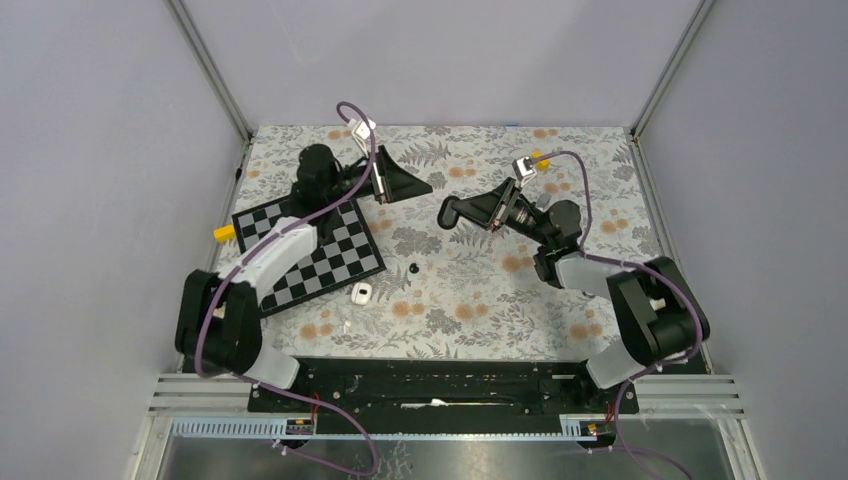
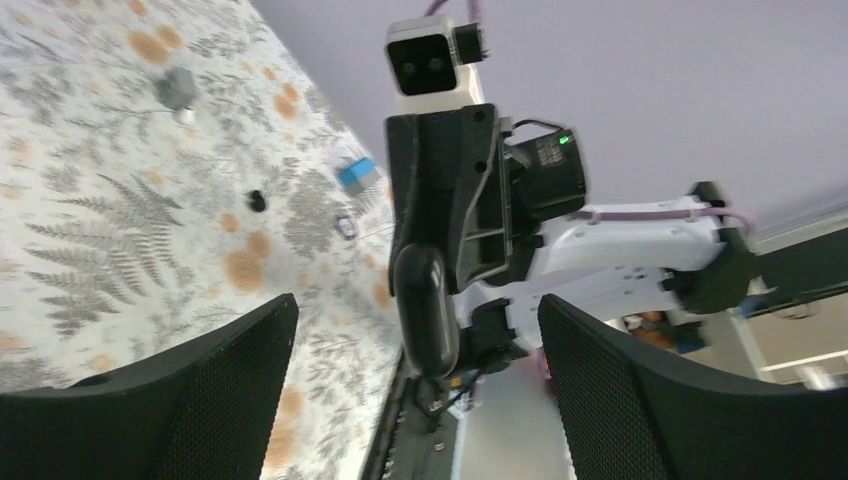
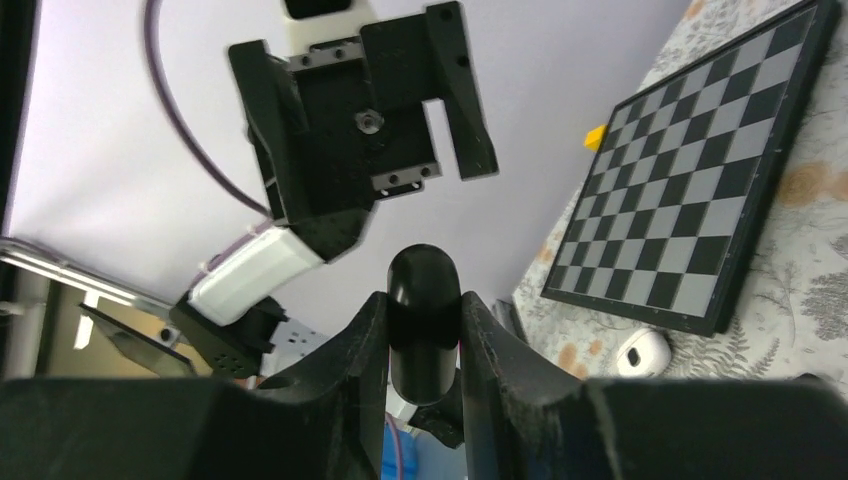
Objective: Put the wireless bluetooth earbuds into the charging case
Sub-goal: Pass from the right arm to the left
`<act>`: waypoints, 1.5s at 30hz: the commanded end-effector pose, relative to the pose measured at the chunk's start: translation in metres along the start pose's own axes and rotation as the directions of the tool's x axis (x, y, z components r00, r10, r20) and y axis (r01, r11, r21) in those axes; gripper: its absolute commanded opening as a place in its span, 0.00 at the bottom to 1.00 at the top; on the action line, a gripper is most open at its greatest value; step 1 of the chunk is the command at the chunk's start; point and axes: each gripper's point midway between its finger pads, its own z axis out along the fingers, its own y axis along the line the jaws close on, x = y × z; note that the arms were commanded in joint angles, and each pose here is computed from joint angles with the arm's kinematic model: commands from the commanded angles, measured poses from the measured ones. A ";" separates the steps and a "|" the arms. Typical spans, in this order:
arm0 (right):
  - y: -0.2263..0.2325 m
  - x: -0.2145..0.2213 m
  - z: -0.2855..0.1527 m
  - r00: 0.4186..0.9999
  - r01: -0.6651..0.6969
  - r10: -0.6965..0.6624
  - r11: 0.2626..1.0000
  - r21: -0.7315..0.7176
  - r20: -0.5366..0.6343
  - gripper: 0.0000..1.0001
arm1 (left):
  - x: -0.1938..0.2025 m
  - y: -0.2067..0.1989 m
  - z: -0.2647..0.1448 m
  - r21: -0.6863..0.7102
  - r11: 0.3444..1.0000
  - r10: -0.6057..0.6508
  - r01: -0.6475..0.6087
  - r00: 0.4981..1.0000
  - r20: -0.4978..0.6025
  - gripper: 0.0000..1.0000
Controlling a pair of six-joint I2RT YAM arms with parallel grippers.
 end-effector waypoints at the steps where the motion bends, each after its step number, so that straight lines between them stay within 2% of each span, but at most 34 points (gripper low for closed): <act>1: 0.010 0.006 -0.014 0.992 0.112 -0.107 0.991 0.073 -0.064 0.00 | -0.004 -0.009 -0.013 -0.135 0.973 0.180 -0.187 0.982 -0.062 0.91; 5: 0.015 0.009 -0.022 0.978 0.190 -0.174 0.971 0.149 -0.114 0.00 | 0.002 -0.013 -0.020 -0.150 0.963 0.212 -0.225 0.972 -0.099 0.97; 8: 0.016 0.008 -0.028 0.963 0.251 -0.225 0.949 0.192 -0.147 0.00 | 0.010 -0.017 -0.020 -0.135 0.970 0.190 -0.201 0.977 -0.095 0.99; 14: 0.020 0.002 -0.037 0.953 0.281 -0.250 0.941 0.190 -0.171 0.00 | 0.011 -0.007 -0.014 -0.216 0.968 0.124 -0.126 0.992 -0.021 0.99; 18: 0.023 -0.001 -0.038 0.953 0.281 -0.252 0.944 0.172 -0.169 0.00 | 0.005 -0.005 -0.011 -0.222 0.973 0.083 -0.069 0.995 0.057 0.99; 19: 0.023 -0.002 -0.039 0.954 0.275 -0.248 0.947 0.165 -0.168 0.00 | 0.005 -0.006 -0.009 -0.214 0.975 0.068 -0.051 0.995 0.072 0.99; 21: 0.027 -0.005 -0.040 0.959 0.254 -0.233 0.958 0.130 -0.158 0.00 | 0.014 -0.013 -0.005 -0.134 0.990 0.049 -0.045 0.998 0.027 0.99; 25: 0.041 -0.010 -0.047 0.977 0.162 -0.159 0.987 0.010 -0.143 0.00 | 0.025 -0.034 -0.003 0.060 0.998 -0.004 0.002 1.000 0.028 0.99; 33: 0.036 -0.009 -0.051 0.981 0.118 -0.118 0.993 -0.008 -0.152 0.00 | 0.041 -0.044 0.023 0.087 0.996 0.003 0.002 0.998 -0.066 0.99; 39: 0.038 -0.007 -0.052 0.979 0.116 -0.118 0.993 -0.024 -0.168 0.00 | 0.043 -0.053 0.035 0.118 0.992 0.045 -0.037 0.997 -0.069 0.99; 43: 0.041 -0.006 -0.051 0.979 0.106 -0.113 0.993 -0.046 -0.173 0.00 | 0.044 -0.055 0.039 0.146 0.989 0.011 -0.002 0.998 -0.062 0.99; 45: 0.042 -0.006 -0.052 0.978 0.098 -0.108 0.993 -0.063 -0.176 0.00 | 0.045 -0.048 0.041 0.130 0.990 -0.042 0.050 0.997 -0.060 0.95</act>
